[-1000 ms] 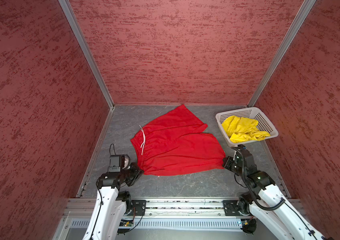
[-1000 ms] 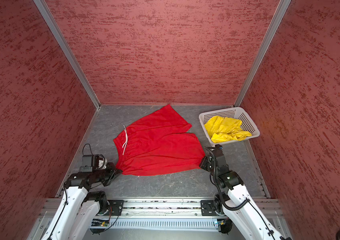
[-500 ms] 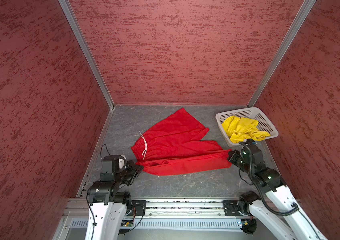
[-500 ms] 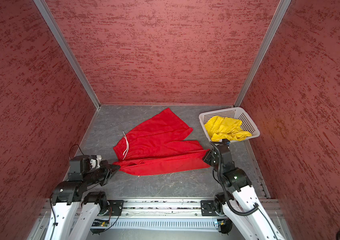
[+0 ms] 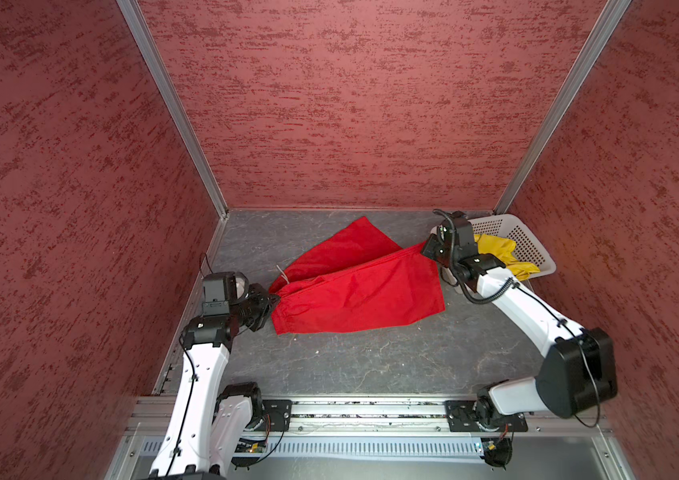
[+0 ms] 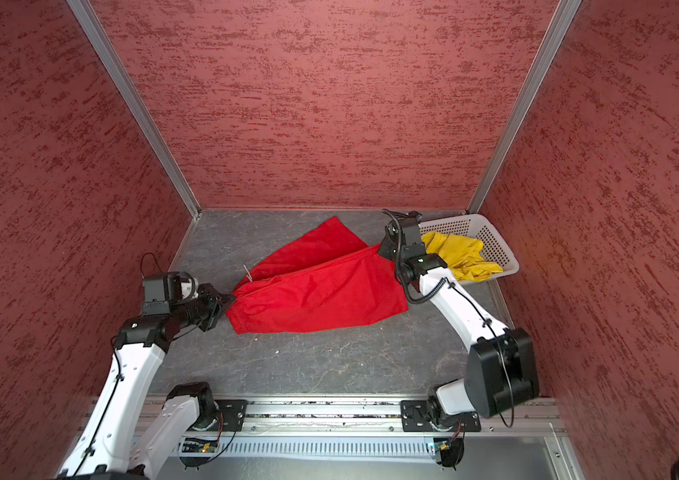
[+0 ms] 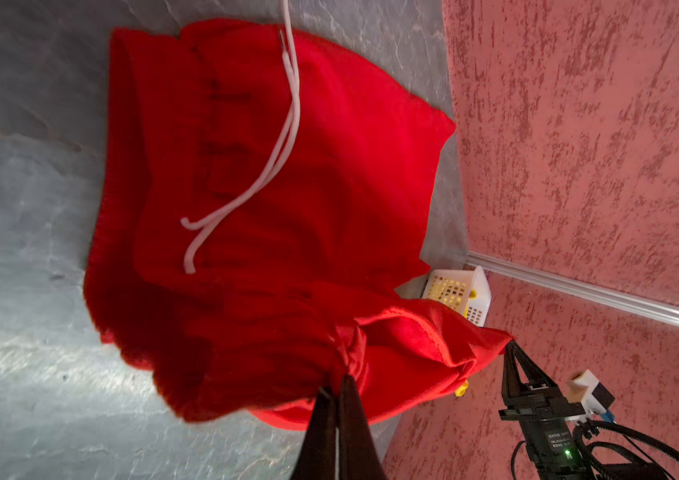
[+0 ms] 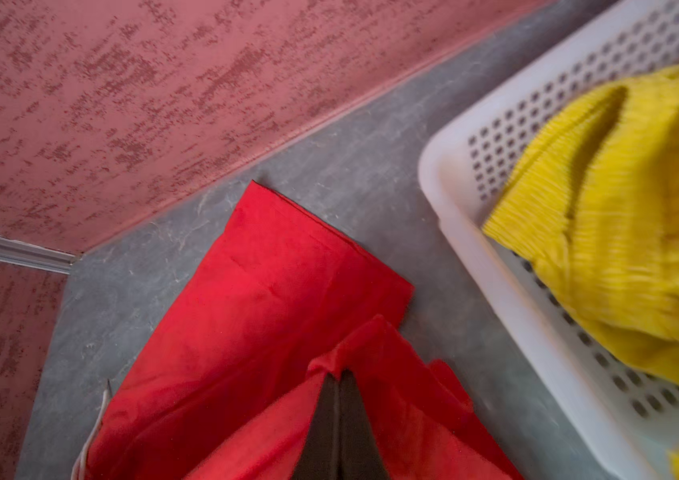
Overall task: Fold and stack the shorts
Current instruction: 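Carry the leg hem away with the right gripper while the left holds the waistband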
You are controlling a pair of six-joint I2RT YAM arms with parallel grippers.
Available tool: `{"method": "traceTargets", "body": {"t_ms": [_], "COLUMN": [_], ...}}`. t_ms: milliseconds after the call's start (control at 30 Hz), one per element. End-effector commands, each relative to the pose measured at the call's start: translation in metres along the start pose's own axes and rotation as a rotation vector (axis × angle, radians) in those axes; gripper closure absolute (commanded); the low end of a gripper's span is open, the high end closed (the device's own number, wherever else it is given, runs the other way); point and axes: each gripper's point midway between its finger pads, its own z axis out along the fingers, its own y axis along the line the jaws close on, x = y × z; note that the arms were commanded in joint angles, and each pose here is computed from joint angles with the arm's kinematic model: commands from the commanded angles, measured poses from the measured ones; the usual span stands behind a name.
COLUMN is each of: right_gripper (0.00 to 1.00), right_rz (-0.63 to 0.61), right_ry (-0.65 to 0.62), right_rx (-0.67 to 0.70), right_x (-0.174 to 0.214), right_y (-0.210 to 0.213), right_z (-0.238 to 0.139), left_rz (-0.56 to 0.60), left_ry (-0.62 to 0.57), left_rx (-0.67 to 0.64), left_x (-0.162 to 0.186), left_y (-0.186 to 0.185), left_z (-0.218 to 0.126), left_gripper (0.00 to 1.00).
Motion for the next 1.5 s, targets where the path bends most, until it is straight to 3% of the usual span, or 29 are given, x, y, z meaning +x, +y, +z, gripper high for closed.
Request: {"method": "traceTargets", "body": {"t_ms": [0,433,467,567,633,767,933,1033,1200,1300,1433,1467], "right_gripper": [1.00,1.00,1.00,0.97,0.81,0.58,0.55,0.55,0.51,0.49,0.52,0.52], "right_rz": [0.004,-0.029,-0.032,-0.038,-0.034,0.000,-0.008,-0.033,-0.108,-0.154,-0.262,-0.287], "right_ry": [-0.096,0.021,0.031,0.062,0.078,0.084,0.064,0.033,-0.019,0.011,0.120,0.155], "right_rx": [-0.019,-0.066,-0.066,-0.057,-0.055,-0.087,-0.118,-0.159,-0.211,-0.230,-0.233,-0.240], "right_x": [-0.042,-0.053,-0.053,-0.047,-0.041,-0.036,-0.048,-0.066,-0.071,-0.049,0.012,0.031], "right_y": [0.009,0.047,0.049,0.048,0.045,0.041,0.050,0.066,0.096,0.106,0.117,0.121], "right_z": [0.029,0.190,0.201,0.232,0.250,0.270,0.260,0.234,0.174,0.151,0.141,0.140], "left_rz": [0.011,-0.083,-0.096,-0.116,-0.127,-0.116,-0.036,0.054,0.067,0.004,-0.005,0.005], "left_ry": [-0.100,-0.116,-0.113,-0.097,-0.090,-0.113,-0.214,-0.246,-0.203,-0.150,-0.106,-0.110], "left_rx": [0.015,-0.180,-0.197,-0.218,-0.237,-0.270,-0.266,-0.280,-0.337,-0.316,-0.243,-0.227], "left_x": [-0.036,-0.095,-0.098,-0.105,-0.108,-0.117,-0.128,-0.119,-0.087,-0.069,-0.051,-0.049], "left_y": [-0.009,0.041,0.047,0.054,0.058,0.054,0.024,0.004,0.024,0.047,0.056,0.056], "left_z": [0.004,0.077,0.084,0.102,0.110,0.113,0.087,0.070,0.066,0.077,0.091,0.093], "left_gripper": [1.00,1.00,0.97,0.73,0.57,0.46,0.39,0.30,0.15,0.13,0.00,0.01]}}
